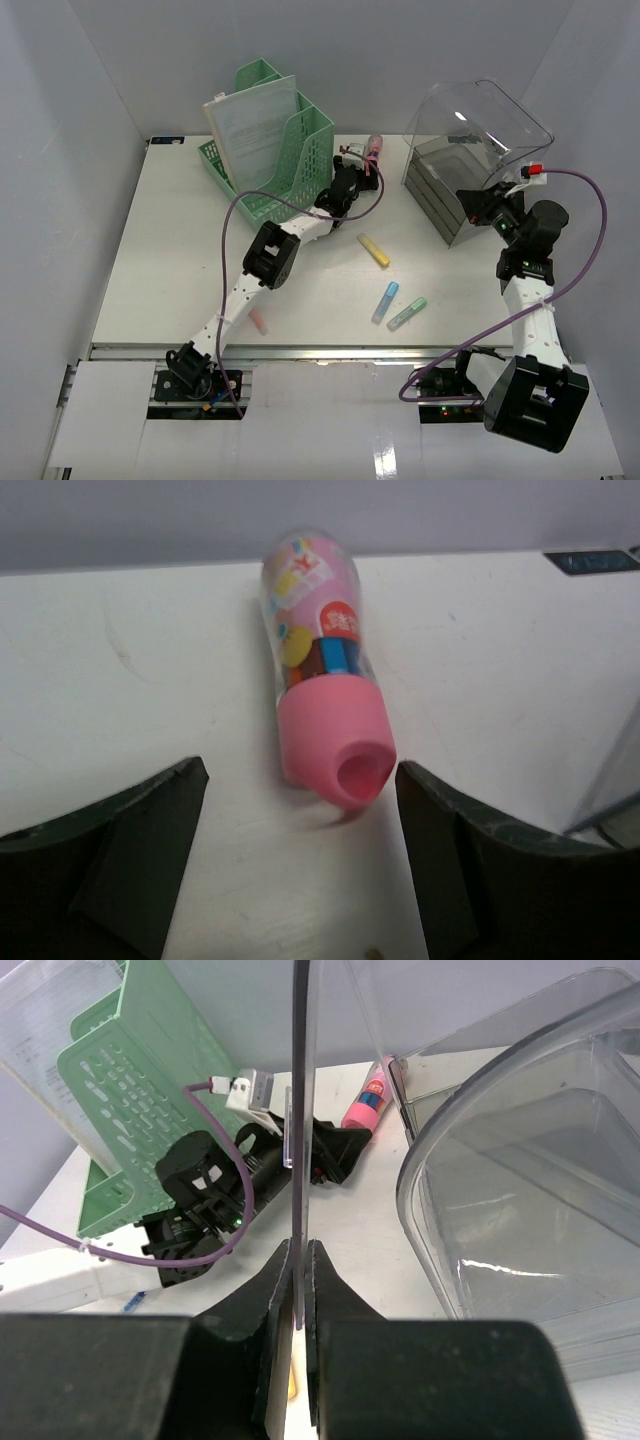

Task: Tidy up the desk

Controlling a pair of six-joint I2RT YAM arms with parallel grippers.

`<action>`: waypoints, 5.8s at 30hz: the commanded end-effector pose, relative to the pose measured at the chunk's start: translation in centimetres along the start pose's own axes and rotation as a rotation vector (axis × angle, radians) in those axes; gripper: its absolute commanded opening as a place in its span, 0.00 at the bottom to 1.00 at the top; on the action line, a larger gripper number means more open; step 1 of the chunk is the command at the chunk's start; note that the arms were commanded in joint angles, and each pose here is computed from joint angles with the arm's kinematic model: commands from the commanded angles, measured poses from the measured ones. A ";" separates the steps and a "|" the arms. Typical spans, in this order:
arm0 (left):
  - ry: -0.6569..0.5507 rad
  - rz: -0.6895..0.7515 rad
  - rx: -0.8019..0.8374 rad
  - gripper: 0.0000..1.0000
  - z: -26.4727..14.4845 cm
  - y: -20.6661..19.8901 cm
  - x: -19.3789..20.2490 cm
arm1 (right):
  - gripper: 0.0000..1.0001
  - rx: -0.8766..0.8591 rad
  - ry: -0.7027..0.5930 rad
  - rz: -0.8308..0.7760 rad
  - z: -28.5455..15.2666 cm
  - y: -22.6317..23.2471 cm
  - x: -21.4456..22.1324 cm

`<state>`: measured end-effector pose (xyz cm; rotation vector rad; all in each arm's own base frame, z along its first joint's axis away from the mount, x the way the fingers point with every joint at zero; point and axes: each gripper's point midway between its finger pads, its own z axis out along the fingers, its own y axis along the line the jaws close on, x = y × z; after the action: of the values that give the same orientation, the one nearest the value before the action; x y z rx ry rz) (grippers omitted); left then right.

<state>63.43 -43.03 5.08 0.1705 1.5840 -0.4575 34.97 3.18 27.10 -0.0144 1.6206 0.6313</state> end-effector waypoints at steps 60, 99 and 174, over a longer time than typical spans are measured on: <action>0.372 0.007 0.169 0.34 -28.3 -4.3 0.2 | 0.08 -0.028 -0.141 -0.121 -1.3 1.2 -3.8; 0.587 0.077 0.144 0.22 -24.5 -3.9 2.2 | 0.08 -0.039 -0.145 -0.114 -1.5 1.6 -3.8; -0.063 -1.170 0.578 0.08 -9.6 -23.3 -19.7 | 0.08 -0.187 -0.152 0.025 -2.9 6.2 -7.3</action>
<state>47.66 -57.74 22.49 -0.2959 1.4628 -1.7480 32.37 4.33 30.88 0.0588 1.5549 0.8464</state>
